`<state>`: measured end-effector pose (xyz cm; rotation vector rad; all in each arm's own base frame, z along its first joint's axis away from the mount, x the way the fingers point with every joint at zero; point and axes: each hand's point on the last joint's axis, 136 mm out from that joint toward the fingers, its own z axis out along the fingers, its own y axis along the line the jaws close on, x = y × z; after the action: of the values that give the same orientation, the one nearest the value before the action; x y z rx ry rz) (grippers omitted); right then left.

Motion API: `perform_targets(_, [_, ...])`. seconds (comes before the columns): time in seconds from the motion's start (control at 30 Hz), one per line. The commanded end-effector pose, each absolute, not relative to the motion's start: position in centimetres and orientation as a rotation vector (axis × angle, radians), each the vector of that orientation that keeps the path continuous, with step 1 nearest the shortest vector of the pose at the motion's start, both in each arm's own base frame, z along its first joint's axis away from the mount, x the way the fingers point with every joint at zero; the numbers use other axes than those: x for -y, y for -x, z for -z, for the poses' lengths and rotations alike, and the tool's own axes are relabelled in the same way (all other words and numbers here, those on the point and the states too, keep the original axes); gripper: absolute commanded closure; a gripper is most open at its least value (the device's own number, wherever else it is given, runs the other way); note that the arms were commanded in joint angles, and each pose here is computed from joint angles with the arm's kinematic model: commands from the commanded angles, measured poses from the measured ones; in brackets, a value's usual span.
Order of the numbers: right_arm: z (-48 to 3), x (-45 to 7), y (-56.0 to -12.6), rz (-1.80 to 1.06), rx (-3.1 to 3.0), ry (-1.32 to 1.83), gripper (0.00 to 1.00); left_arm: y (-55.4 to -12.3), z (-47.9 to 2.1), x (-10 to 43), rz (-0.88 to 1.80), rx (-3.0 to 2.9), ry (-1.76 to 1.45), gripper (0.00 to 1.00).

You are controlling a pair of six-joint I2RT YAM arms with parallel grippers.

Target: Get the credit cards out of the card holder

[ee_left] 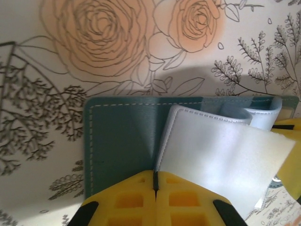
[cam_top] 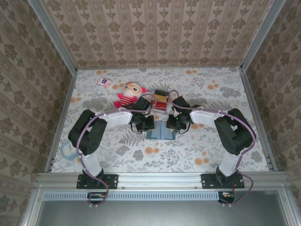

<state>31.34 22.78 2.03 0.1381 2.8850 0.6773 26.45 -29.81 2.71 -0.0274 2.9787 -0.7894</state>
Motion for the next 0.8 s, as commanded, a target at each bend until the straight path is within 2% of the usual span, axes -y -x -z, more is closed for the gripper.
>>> perform_targets(0.0, [-1.1,-23.6,-30.3,-0.724,-2.931,-0.091,0.8,-26.7,-3.3,31.7,0.907,-2.962,-0.035,1.0])
perform_targets(0.13, [-3.1,-24.8,-30.8,-0.822,-2.869,-0.025,0.8,-27.1,-5.0,32.7,0.969,-2.916,-0.107,0.96])
perform_targets(0.2, [-4.0,-24.4,-31.1,-0.778,-2.861,-0.014,0.79,-27.4,-6.0,32.3,0.934,-2.901,-0.127,0.92])
perform_targets(0.3, [-5.6,-23.2,-31.4,-0.697,-2.832,-0.014,0.72,-27.7,-7.4,30.8,0.848,-2.881,-0.144,0.84])
perform_targets(0.43, [-9.5,-22.0,-31.9,-0.68,-2.731,-0.01,0.53,-28.0,-10.4,28.7,0.746,-2.832,-0.184,0.62])
perform_targets(0.53, [-13.3,-21.1,-32.6,-0.663,-2.616,0.008,0.43,-28.4,-12.9,26.7,0.663,-2.781,-0.189,0.47])
perform_targets(0.77, [-22.0,-13.5,-34.6,-0.266,-2.294,-0.05,0.24,-31.1,-18.3,18.5,0.408,-2.621,-0.032,0.16])
